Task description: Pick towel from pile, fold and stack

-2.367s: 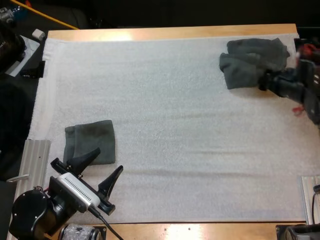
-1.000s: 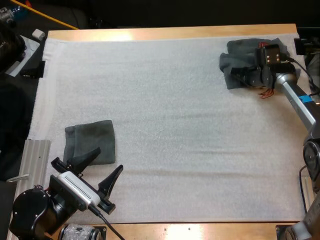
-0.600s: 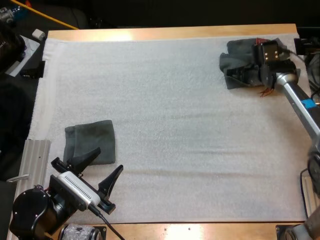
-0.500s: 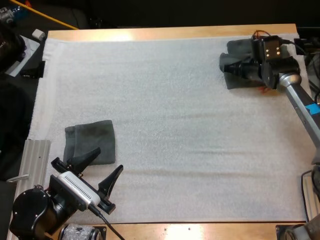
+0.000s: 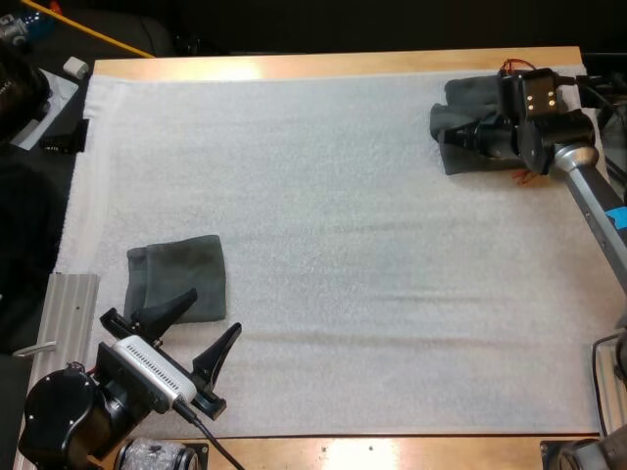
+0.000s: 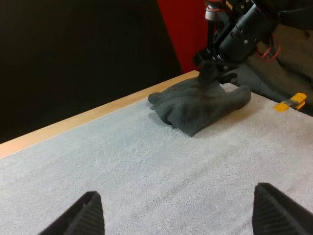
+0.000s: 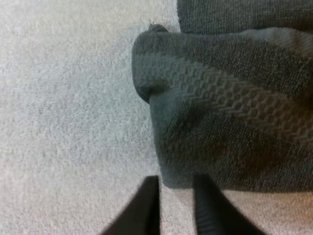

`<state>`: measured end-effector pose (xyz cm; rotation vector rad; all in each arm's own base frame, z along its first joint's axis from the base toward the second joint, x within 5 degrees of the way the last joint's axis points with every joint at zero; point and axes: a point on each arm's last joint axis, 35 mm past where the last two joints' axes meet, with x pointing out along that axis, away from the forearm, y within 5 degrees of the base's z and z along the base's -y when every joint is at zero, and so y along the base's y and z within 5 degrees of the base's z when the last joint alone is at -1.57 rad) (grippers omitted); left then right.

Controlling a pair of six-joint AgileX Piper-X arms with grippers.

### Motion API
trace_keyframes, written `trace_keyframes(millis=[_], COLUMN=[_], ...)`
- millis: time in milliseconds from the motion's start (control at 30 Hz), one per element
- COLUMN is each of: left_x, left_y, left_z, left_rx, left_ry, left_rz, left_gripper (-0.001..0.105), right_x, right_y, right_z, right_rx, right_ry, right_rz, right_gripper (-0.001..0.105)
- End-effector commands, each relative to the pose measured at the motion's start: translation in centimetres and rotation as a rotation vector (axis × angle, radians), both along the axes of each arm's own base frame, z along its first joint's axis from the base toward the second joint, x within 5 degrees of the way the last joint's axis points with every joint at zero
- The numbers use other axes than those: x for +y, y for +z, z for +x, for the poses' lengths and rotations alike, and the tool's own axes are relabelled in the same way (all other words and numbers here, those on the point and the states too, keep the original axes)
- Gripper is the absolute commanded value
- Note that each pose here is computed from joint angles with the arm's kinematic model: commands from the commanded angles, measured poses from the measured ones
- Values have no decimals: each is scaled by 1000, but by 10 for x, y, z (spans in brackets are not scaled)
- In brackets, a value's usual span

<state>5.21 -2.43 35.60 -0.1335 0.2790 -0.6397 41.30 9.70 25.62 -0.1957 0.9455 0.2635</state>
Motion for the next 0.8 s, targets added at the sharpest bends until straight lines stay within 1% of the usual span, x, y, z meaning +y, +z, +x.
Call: trace_keyframes(millis=[0,67,100,233,300,367,433,767], left_x=[-1,-1,-1,-1,0,-1,-1,-1], left_y=[1,2,2,1,2,2,2,0], left_z=[1,1,1,1,0,0,1,1], left_rx=[5,3,4,5,9,15,19,34], left_ry=[-8,-8,-7,-7,-7,-7,-6,-9], left_rz=[-11,-12,-13,-14,-18,-22,-23,-24], left_gripper=[62,62,62,62,62,62,62,62], right_x=[3,4,5,8,8,10,11,11], right_y=[-6,-13,-17,-46,-36,-50,-63,-112], right_z=[4,8,10,20,22,30,34,45], right_rx=[6,10,14,50,29,41,68,132], right_ry=[13,18,22,20,12,6,1,-24], right_rz=[-12,-12,-13,-24,-21,-33,-47,-107], right_gripper=[46,58,60,58,61,63,62,61])
